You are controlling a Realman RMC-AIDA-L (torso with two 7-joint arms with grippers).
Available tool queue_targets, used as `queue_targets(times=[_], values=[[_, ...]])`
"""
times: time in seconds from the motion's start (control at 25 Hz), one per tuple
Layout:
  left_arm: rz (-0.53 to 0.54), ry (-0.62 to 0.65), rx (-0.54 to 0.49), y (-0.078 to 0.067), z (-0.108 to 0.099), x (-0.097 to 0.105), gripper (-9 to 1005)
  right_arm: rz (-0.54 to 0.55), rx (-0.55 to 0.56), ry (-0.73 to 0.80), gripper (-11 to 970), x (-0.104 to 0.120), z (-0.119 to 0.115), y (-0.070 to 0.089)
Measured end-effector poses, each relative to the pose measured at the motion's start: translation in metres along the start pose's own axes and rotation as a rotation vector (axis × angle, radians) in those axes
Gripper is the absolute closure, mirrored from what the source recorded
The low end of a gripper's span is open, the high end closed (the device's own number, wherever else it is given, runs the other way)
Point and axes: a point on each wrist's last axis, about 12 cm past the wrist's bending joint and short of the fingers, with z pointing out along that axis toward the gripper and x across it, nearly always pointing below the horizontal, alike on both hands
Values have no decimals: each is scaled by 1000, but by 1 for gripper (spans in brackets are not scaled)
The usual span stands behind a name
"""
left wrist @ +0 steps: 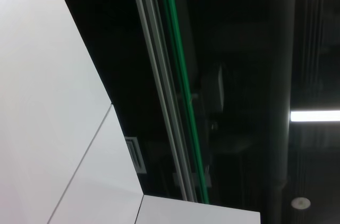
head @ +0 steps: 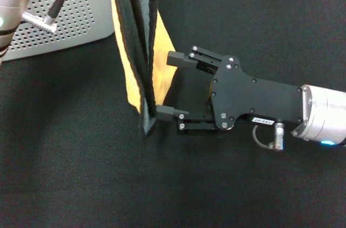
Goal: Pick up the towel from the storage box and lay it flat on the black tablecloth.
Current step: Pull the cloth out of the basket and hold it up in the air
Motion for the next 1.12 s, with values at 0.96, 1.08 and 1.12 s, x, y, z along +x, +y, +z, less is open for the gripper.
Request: queue_targets(times=[0.96,1.08,1.12], values=[[-66,-34,24,-4,8,12,998,-34,140,102,126,20,12,-6],[-73,-33,26,-5,8,14,997,-29,150,103,126,21,11,-5],[-72,-34,23,-5,7,13,997,-19,164,98,127,22,8,-3]])
